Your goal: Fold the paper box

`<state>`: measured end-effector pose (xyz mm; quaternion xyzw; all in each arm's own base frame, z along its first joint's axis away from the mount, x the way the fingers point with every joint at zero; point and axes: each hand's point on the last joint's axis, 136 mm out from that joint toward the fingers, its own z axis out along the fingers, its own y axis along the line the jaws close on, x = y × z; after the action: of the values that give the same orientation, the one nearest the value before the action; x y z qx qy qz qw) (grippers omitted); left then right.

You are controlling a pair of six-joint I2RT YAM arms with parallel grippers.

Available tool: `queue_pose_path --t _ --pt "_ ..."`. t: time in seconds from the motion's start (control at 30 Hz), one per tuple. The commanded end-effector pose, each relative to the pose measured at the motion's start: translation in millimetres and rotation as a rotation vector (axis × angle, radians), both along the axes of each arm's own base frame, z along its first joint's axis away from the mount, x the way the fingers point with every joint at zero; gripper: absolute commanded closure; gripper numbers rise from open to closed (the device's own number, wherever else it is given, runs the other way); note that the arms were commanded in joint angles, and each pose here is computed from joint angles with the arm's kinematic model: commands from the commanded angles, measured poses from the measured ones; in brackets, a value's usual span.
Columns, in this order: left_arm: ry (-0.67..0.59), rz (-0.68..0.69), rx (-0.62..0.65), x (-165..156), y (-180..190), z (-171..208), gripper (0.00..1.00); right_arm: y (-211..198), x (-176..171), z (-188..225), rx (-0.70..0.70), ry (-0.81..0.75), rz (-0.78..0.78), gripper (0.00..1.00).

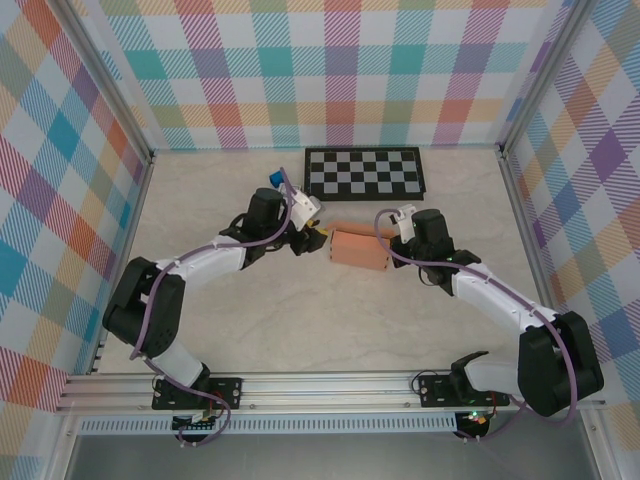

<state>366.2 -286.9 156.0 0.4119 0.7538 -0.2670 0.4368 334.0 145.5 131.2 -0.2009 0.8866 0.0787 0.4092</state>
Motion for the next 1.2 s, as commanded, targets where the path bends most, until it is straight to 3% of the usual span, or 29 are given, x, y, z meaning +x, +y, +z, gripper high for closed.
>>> queue_pose_path --t 0.0,0.1,0.27,0.4,1.17 --pt "-0.016 -0.079 -0.062 -0.6 -15.3 10.4 0.52 3.3 2.1 11.6 0.011 -0.012 0.001 1.00" --pt "0.007 -0.099 -0.058 -1.8 -19.1 4.0 0.53 2.5 1.1 12.2 0.007 -0.014 0.002 1.00" --pt "0.016 -0.110 -0.065 0.4 -23.6 2.6 0.84 0.6 0.0 12.1 -0.002 -0.014 -0.001 1.00" --pt "0.019 -0.122 -0.075 -0.9 -28.3 8.1 0.92 1.4 0.3 11.3 0.006 -0.010 -0.003 1.00" --pt "0.121 -0.125 -0.140 -17.6 -61.4 2.2 0.95 22.4 0.9 8.3 0.126 0.105 -0.079 1.00"
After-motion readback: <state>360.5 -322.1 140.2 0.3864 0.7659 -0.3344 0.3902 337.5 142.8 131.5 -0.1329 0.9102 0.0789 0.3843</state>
